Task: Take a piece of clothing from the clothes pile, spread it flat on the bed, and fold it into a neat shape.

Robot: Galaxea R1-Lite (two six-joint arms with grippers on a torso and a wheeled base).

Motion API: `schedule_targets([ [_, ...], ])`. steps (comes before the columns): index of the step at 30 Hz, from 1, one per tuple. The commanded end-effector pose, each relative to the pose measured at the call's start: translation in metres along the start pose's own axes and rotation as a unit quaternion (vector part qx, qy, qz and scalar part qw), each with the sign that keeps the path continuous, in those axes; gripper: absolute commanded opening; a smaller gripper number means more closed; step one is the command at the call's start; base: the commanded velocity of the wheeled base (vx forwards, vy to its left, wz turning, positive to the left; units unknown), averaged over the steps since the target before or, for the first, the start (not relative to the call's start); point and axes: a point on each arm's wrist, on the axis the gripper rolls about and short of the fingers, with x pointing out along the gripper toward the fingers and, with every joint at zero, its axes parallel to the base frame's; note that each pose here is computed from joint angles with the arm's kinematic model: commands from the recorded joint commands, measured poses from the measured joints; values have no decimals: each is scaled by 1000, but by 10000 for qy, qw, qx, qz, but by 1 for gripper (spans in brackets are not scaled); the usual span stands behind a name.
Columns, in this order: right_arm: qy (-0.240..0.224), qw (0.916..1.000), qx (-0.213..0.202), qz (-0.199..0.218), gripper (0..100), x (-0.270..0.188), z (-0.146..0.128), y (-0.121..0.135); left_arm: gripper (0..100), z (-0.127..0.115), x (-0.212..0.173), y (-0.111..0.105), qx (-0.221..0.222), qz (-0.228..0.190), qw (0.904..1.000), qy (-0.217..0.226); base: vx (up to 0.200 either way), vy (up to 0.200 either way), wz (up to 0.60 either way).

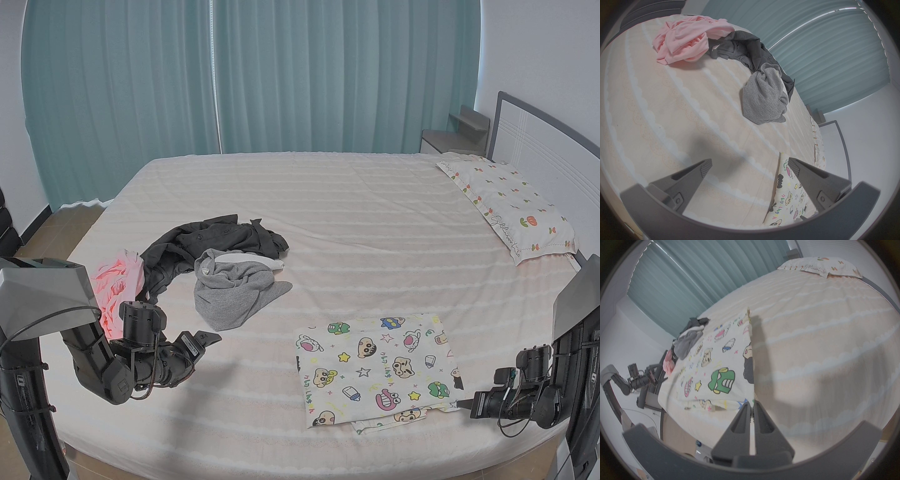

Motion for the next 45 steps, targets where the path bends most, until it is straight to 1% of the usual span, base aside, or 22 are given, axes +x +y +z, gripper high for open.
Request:
schedule_targets([
  [1, 209, 9996, -196, -79, 0, -4, -6, 0, 100, 0, 0, 0, 1, -3, 10000, -3, 0, 0, 0],
  [4, 224, 9993, -247, -157, 0, -4, -7, 0, 100, 0, 0, 0, 0, 3, 10000, 1, 0, 0, 0],
  [9, 242, 9992, -290, -148, 0, -3, -7, 1, 100, 1, 1, 0, 2, -10, 10000, -7, 0, 0, 0],
  [10, 235, 9992, -299, -158, 100, -3, -7, 1, 100, 0, 2, -1, 9, -18, 10000, -6, 0, 0, 0],
  [13, 197, 9992, -322, -157, 100, -3, -6, 1, 100, 0, 3, -3, 27, -41, 10000, -10, 0, 0, 0],
  [15, 59, 9992, -360, -140, 100, -5, -3, 2, 100, -3, 4, -7, 78, -68, 9999, -11, 0, 0, 0],
  [18, -318, 9985, -419, -119, 100, -12, 8, 5, 100, -17, 5, -18, 272, -4, 9996, -87, 0, 0, 0],
  [19, -318, 9985, -419, -119, 100, -12, 8, 5, 100, -17, 5, -18, 272, -4, 9996, -87, 0, 0, 0],
  [21, -669, 9964, -520, -84, 100, -22, 18, 9, 100, -32, 5, -28, 449, -8, 9989, -129, 0, 0, 0],
  [23, -856, 9945, -609, -33, 100, -26, 24, 13, 100, -37, 4, -33, 507, -62, 9987, -81, 0, 0, 0],
  [26, -1204, 9899, -742, 48, 100, -26, 40, 18, 100, -40, 6, -41, 529, -159, 9985, -68, 0, 0, 0],
  [28, -1191, 9902, -718, 113, 100, -17, 46, 19, 100, -46, 6, -42, 584, -160, 9982, 9, 0, -100, 0],
  [30, -1191, 9902, -718, 113, 100, -17, 46, 19, 100, -46, 6, -42, 584, -160, 9982, 9, 0, -200, 0],
  [31, -1161, 9922, -374, 243, 100, -2, 52, 19, 100, -50, 5, -46, 628, -224, 9978, 57, 0, -200, 0],
  [33, -1155, 9926, -8, 382, 100, 1, 54, 21, 100, -50, 6, -46, 620, -221, 9978, 68, 0, -200, 0],
  [34, -1125, 9912, 403, 565, 100, 3, 56, 21, 100, -51, 6, -45, 612, -206, 9979, 87, 0, -200, 0],
  [35, -1125, 9912, 403, 565, 100, 3, 56, 21, 100, -51, 6, -45, 612, -206, 9979, 87, 0, -200, 0],
  [36, -1112, 9881, 768, 739, 100, 5, 58, 20, 100, -51, 7, -44, 528, -205, 9984, 88, 0, -200, 0],
  [38, -1193, 9863, 849, 756, 100, 3, 60, 18, 100, -51, 6, -44, 405, -204, 9989, 91, 0, -200, 0],
  [42, -1136, 9869, 902, 712, 100, 5, 57, 15, 100, -53, 6, -43, 361, -197, 9991, 127, 0, -200, 0],
  [45, -1148, 9866, 894, 731, 100, 5, 57, 15, 100, -56, 5, -42, 391, -156, 9990, 149, 0, 0, 0],
])
